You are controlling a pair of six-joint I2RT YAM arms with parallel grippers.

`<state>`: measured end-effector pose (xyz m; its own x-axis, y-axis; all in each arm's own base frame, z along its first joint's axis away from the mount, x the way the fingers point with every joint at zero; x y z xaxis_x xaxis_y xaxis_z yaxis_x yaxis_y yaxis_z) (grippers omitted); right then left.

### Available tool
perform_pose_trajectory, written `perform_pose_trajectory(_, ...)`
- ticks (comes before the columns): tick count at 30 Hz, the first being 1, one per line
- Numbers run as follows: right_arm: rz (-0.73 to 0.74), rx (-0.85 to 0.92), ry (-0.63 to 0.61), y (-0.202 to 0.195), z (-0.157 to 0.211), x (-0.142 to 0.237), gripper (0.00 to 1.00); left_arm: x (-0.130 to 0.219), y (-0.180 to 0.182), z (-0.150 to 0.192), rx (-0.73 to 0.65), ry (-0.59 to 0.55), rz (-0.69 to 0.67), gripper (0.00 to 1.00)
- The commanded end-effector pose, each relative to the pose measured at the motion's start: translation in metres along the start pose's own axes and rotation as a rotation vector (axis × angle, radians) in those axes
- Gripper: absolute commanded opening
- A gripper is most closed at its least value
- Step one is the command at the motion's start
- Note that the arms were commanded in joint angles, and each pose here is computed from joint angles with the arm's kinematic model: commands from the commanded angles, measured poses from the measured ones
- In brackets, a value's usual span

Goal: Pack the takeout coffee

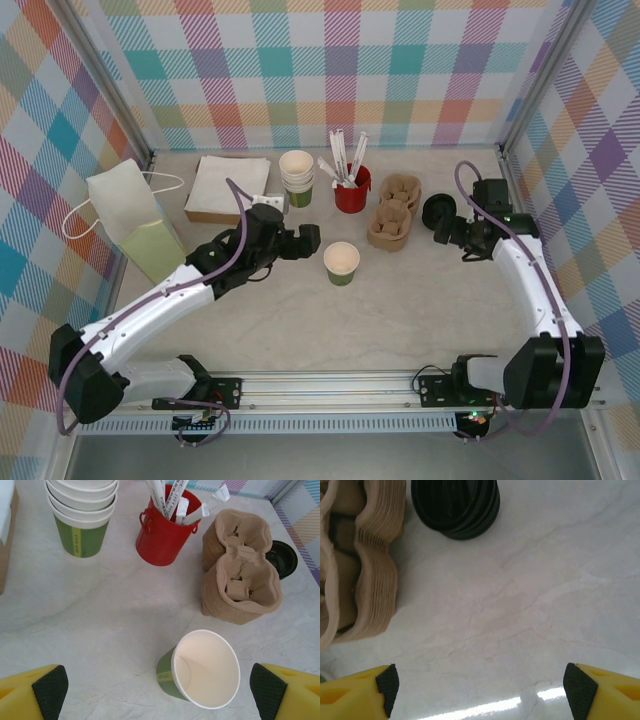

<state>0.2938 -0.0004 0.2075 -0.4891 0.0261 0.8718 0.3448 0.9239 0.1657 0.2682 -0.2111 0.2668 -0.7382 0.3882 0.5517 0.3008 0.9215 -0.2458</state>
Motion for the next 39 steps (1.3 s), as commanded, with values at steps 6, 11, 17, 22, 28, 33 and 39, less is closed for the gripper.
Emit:
perform_pose_trajectory(6,0.049,0.012,-0.063,0.013,-0.053,-0.035,0.8,0.019,0.01,-0.005,-0.048,-0.09,-0.044,0.96)
perform_pose_trajectory(11,0.078,-0.004,-0.042,0.017,-0.067,-0.06,0.76,0.024,0.013,-0.005,-0.067,-0.115,-0.053,0.96)
perform_pose_trajectory(17,0.132,-0.007,-0.039,0.015,-0.08,-0.089,0.69,0.026,0.015,-0.005,-0.085,-0.143,-0.056,0.97)
perform_pose_trajectory(22,0.15,-0.024,-0.018,0.015,-0.088,-0.109,0.59,0.027,0.018,-0.002,-0.1,-0.146,-0.064,0.97)
perform_pose_trajectory(28,0.148,-0.05,-0.002,0.015,-0.095,-0.124,0.48,0.026,0.019,-0.003,-0.11,-0.146,-0.074,0.97)
perform_pose_trajectory(33,0.139,-0.057,0.015,0.016,-0.097,-0.133,0.43,0.024,0.019,-0.003,-0.114,-0.142,-0.081,0.97)
perform_pose_trajectory(39,0.145,-0.064,0.037,0.015,-0.098,-0.142,0.36,0.021,0.018,-0.003,-0.119,-0.134,-0.084,0.97)
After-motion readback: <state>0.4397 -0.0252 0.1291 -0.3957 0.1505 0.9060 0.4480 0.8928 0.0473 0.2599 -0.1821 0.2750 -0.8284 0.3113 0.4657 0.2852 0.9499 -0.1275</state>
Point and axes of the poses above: each hand's point on the last joint's axis, 136 mm out from that joint toward the fingers, its own x axis back along the fingers, its own y axis along the line the jaws close on, z = x × y, the point moved 4 cm from there along x, back along the fingers, and after that the axes turned 6 degrees about -x, right-handed, at the moved point
